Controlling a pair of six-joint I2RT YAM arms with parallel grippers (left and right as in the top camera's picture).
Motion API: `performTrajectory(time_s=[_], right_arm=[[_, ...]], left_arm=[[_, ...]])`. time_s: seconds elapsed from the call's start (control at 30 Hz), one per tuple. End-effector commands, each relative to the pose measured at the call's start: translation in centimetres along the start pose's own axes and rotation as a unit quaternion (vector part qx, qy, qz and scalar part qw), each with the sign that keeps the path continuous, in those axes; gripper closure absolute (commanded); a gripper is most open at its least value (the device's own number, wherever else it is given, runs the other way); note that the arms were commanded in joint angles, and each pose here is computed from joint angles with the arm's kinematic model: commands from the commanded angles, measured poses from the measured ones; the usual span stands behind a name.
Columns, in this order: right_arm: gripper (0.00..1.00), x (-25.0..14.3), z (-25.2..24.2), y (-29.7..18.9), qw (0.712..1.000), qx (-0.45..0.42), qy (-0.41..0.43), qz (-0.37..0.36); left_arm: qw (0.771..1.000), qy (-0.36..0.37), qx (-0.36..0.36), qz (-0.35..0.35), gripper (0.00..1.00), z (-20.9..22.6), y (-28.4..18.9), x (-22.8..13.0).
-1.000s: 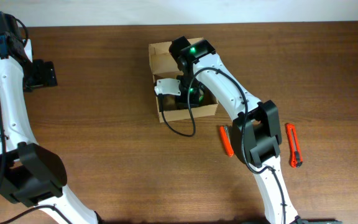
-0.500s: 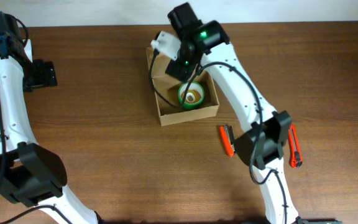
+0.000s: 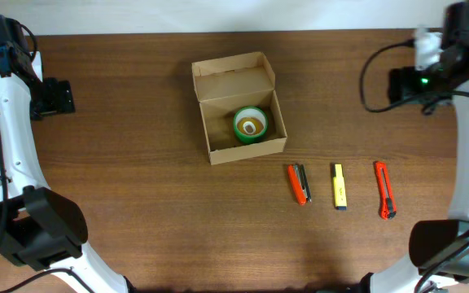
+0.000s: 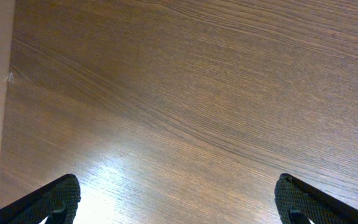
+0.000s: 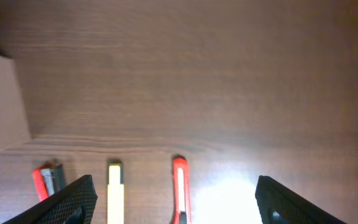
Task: Pack container
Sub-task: 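Move the right gripper to the red box cutter and grasp it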
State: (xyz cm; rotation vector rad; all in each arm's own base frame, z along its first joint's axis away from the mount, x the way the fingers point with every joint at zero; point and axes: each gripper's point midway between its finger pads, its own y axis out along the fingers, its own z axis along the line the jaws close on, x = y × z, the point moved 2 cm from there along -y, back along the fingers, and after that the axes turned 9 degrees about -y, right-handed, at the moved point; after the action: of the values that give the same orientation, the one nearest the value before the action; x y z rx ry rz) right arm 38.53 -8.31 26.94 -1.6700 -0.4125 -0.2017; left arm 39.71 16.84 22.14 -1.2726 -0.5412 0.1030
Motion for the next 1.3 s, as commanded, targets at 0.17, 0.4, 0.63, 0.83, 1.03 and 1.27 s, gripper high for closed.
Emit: performTrajectory(time_s=[0.17,0.4,0.63,0.83,1.03,1.27], right_arm=[[0.17,-11.6,2.1,4.7,0.986,0.048,0.041,0.154],[0.19,-13.6,4.1,6.0,0.978,0.087,0.073,0.174],[0.19,-13.8,4.7,5.8,0.977,0.091,0.062,0.183],[0.14,-13.0,2.6,4.3,0.995,-0.013,-0.021,0.1],[0.14,-17.6,1.3,8.6,0.986,0.006,-0.06,0.152],[0.15,-20.1,1.1,14.8,0.967,0.063,-0.068,0.239]], left_arm=[[1.0,-0.005,-0.001,0.008,0.0,0.0,0.6,-0.2],[1.0,-0.005,-0.001,0.008,0.0,0.0,0.6,-0.2],[1.0,-0.005,-0.001,0.008,0.0,0.0,0.6,-0.2],[1.0,-0.005,-0.001,0.008,0.0,0.0,0.6,-0.2],[1.0,-0.005,-0.001,0.008,0.0,0.0,0.6,-0.2],[1.0,-0.005,-0.001,0.008,0.0,0.0,0.6,-0.2]])
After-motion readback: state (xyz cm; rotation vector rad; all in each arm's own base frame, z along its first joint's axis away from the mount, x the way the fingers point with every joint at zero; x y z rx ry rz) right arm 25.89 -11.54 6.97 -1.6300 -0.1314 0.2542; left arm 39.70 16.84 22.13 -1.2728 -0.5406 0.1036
